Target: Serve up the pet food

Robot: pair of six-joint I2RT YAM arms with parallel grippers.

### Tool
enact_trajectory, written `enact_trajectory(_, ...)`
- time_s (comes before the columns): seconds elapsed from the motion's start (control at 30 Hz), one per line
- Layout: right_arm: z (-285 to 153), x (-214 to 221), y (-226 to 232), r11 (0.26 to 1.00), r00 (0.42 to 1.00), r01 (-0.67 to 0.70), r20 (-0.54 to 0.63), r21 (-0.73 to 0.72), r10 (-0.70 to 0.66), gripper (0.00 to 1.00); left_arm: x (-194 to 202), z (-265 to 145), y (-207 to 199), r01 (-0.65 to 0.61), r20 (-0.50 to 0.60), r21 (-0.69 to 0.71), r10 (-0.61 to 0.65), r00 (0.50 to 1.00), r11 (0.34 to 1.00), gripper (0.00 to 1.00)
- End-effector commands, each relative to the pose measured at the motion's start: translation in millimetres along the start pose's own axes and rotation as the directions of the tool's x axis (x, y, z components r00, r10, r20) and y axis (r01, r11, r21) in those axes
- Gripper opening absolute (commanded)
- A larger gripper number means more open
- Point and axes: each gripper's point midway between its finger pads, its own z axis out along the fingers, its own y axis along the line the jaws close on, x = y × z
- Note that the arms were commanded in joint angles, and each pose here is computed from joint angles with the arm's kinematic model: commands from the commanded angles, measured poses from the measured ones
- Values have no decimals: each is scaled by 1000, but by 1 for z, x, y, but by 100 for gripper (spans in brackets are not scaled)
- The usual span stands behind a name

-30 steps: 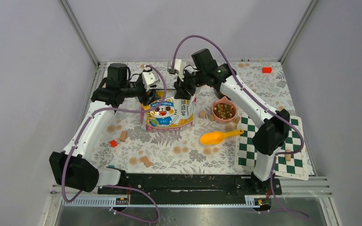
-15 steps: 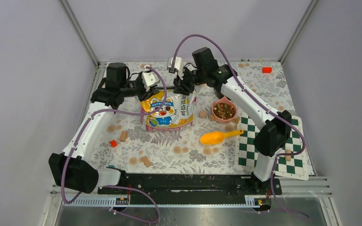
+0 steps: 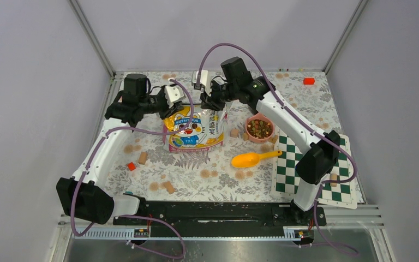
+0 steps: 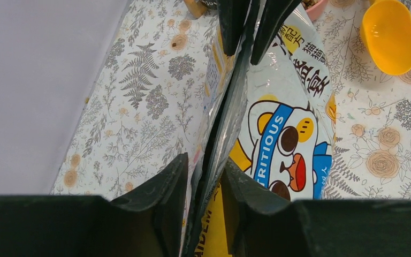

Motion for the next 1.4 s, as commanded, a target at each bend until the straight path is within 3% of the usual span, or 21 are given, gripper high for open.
enact_trajectory(0.0, -18, -17, 8, 999, 999, 39, 22, 18, -39, 24, -19, -8, -5, -63, 59, 6, 62, 996, 998, 28)
enact_trajectory(0.27, -15, -15, 9, 999, 999, 35, 17, 13, -35, 10, -22, -9, -7, -66, 67, 18, 64, 996, 998, 20)
enact_trajectory(0.4, -14, -18, 10, 999, 999, 43, 25, 7, -43, 0, -22, -8, -9, -61, 74, 27, 59, 996, 998, 6)
enact_trajectory(0.43, -14, -18, 10, 999, 999, 44, 26, 4, -45, 0, -23, -8, -9, -60, 76, 31, 58, 995, 998, 1)
enact_trajectory(0.67, -17, -28, 8, 999, 998, 41, 53, 4, -41, 0, -25, -6, -10, -40, 77, 54, 36, 996, 998, 0)
enact_trajectory(0.83, -19, -35, 7, 999, 997, 32, 67, 11, -33, 8, -32, -1, -7, -26, 110, 52, 20, 994, 998, 18)
enact_trajectory(1.03, -17, -35, 6, 1000, 997, 19, 68, 8, -20, 11, -38, 7, -6, -24, 138, 68, 14, 990, 997, 22)
enact_trajectory(1.1, -15, -35, 7, 1000, 998, 13, 69, 2, -13, 11, -38, 9, -7, -22, 140, 78, 11, 990, 997, 17)
enact_trajectory(1.17, -14, -36, 6, 1000, 997, 7, 71, -2, -7, 12, -38, 9, -8, -25, 142, 81, 13, 990, 996, 0)
enact_trajectory(1.3, -10, -37, 4, 1000, 997, -8, 82, -6, 9, 15, -38, 9, -8, -35, 141, 78, 24, 990, 996, 0)
enact_trajectory(1.37, -8, -37, 5, 1000, 996, -13, 87, -18, 15, 22, -38, 8, -8, -40, 141, 75, 29, 990, 996, 0)
